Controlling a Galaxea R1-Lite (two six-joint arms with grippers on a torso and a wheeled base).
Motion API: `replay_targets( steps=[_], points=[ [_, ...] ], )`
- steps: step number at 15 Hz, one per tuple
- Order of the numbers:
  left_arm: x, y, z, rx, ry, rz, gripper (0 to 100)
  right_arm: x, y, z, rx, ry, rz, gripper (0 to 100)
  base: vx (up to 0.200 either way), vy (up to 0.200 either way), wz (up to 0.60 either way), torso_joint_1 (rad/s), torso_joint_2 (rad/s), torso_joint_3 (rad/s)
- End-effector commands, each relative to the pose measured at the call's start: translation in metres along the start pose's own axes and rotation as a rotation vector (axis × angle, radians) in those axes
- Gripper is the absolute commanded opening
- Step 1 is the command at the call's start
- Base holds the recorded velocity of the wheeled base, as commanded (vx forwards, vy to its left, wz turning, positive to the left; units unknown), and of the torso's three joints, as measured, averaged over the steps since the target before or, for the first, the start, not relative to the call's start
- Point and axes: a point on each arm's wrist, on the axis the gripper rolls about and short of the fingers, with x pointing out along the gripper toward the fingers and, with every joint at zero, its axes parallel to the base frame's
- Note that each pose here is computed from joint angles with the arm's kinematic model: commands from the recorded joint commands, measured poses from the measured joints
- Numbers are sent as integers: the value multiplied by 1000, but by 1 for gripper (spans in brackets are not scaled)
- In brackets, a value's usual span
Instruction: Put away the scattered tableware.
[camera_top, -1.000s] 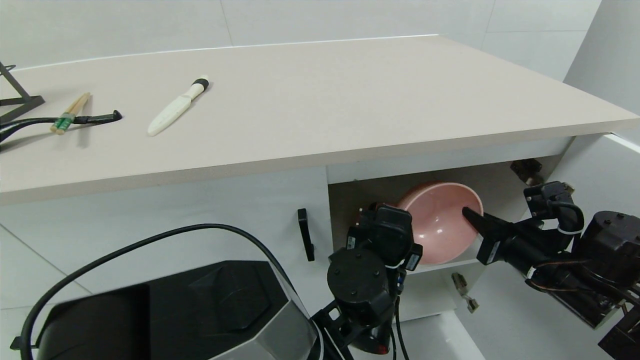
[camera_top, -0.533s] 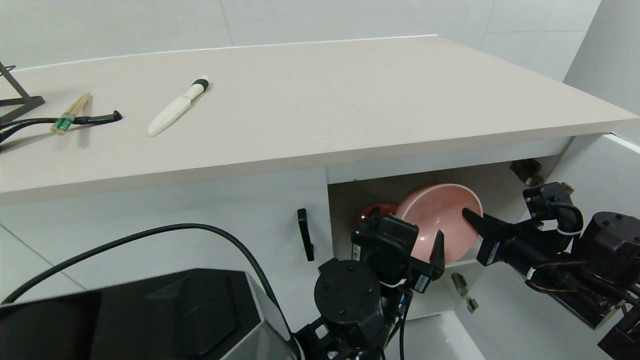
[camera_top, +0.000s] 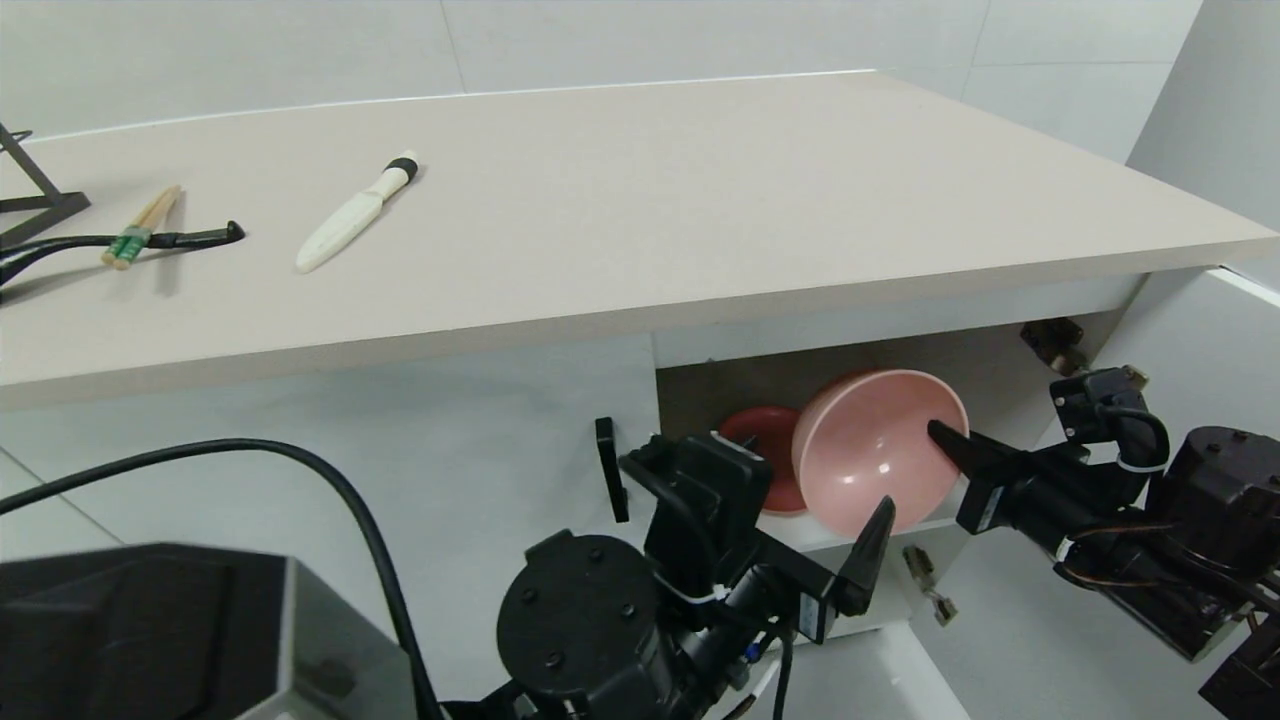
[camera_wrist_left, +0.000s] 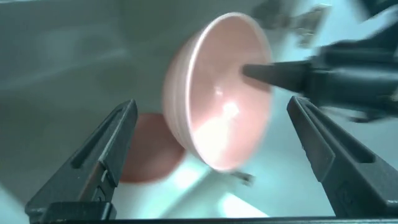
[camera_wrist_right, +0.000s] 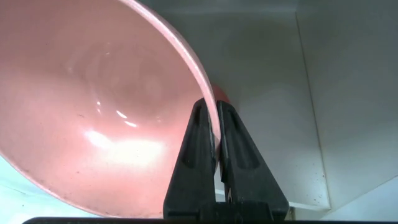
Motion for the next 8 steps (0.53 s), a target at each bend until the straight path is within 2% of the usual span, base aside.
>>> replay_targets(
  steps=[1,2,3,5,6,7,8],
  points=[
    [-36,2,27,-72,-10,-84,100,0,0,0,8,1,-1,0,0,0,0,0,0,0],
    [-53,3,30,-76,12,-133,100,0,0,0,11,1,-2,0,0,0,0,0,0,0],
    [-56,3,31,-75,17,-139,100,0,0,-1,12,3,-1,0,0,0,0,0,0,0],
    [-109,9,38,-67,75,-287,100,-3,0,-5,16,26,-2,0,0,0,0,0,0,0],
    [-133,18,39,-59,106,-370,100,-4,0,-8,17,40,-1,0,0,0,0,0,0,0],
    [-144,24,38,-58,124,-401,100,-3,0,-9,19,43,-2,0,0,0,0,0,0,0],
    [-160,42,39,-54,138,-433,100,-2,0,-11,28,49,-2,0,0,0,0,0,0,0]
  ],
)
